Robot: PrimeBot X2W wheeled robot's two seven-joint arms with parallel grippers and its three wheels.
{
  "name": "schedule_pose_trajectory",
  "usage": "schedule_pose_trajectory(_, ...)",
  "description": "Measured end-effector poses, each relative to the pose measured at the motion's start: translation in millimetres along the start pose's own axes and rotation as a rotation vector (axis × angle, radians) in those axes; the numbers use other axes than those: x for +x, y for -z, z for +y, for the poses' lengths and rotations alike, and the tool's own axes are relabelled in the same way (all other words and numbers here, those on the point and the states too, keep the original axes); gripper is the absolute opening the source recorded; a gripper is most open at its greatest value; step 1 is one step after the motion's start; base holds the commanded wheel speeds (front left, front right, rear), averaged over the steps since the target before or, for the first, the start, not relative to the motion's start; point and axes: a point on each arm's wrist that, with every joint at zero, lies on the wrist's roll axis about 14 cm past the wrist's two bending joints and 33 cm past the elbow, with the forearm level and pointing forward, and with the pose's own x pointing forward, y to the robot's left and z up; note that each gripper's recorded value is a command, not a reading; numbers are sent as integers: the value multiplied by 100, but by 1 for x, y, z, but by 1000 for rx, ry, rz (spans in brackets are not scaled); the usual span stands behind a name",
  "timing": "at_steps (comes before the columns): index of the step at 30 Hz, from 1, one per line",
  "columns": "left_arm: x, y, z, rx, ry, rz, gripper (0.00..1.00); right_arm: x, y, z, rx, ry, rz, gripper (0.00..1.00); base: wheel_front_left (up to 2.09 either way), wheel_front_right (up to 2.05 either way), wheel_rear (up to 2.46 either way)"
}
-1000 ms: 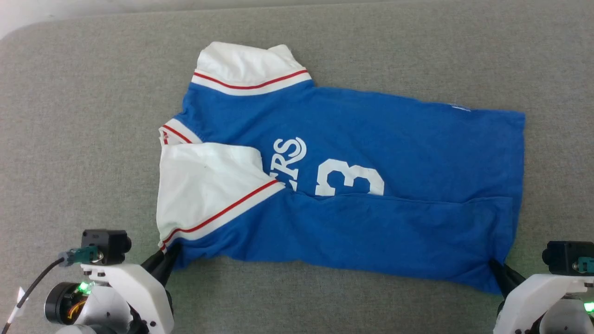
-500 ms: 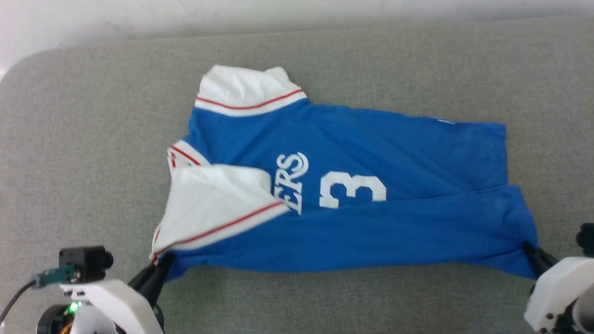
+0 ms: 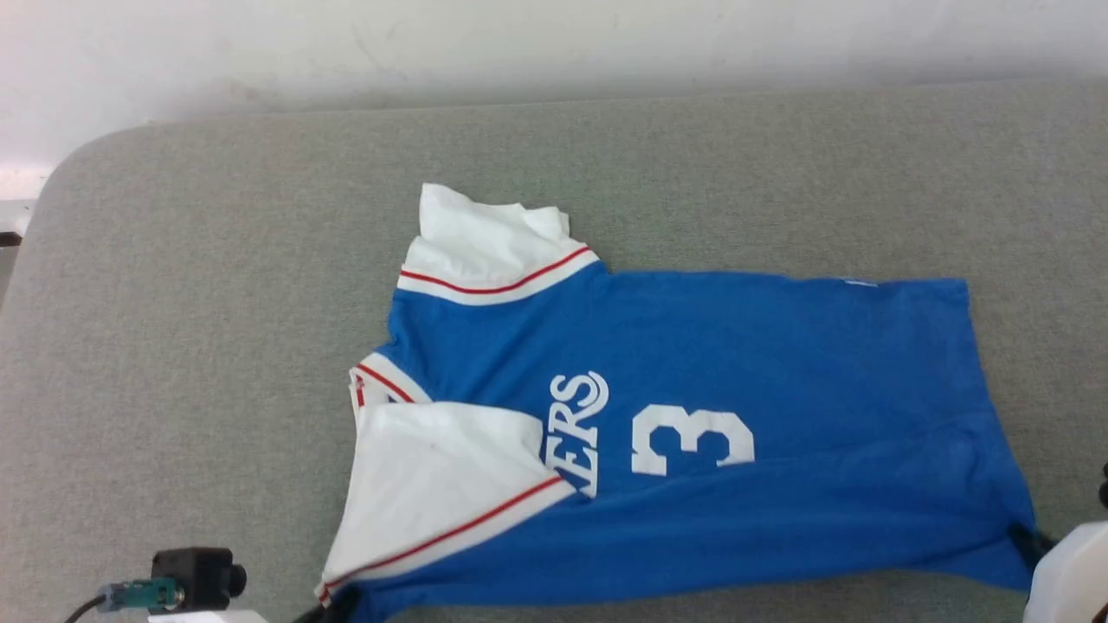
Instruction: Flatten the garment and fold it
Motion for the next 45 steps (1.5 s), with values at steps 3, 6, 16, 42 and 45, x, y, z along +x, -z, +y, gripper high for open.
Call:
schedule_pose_trajectory(3, -3, 12, -1, -29, 6, 43, 0, 0, 15, 0, 4, -3, 53, 0, 0, 0, 0)
schedule_pose_trajectory(6, -6, 22, -1, -45, 8, 80, 0, 0, 31, 1, 2, -6, 110, 0, 0, 0, 0)
schedule_pose_trajectory(16, 3, 17, 14, -42, -38, 27, 0, 8, 48, 11, -2, -31, 124, 0, 0, 0, 0)
schedule_pose_trajectory(42, -11, -143, 5, 192, -56, -645, 100, -15, -111, 22, -34, 19, -593, 100, 0, 0, 0)
schedule_pose_trajectory(45, -14, -196, -7, 318, -72, -824, 100, -16, -131, 35, -49, 3, -689, 100, 0, 0, 0)
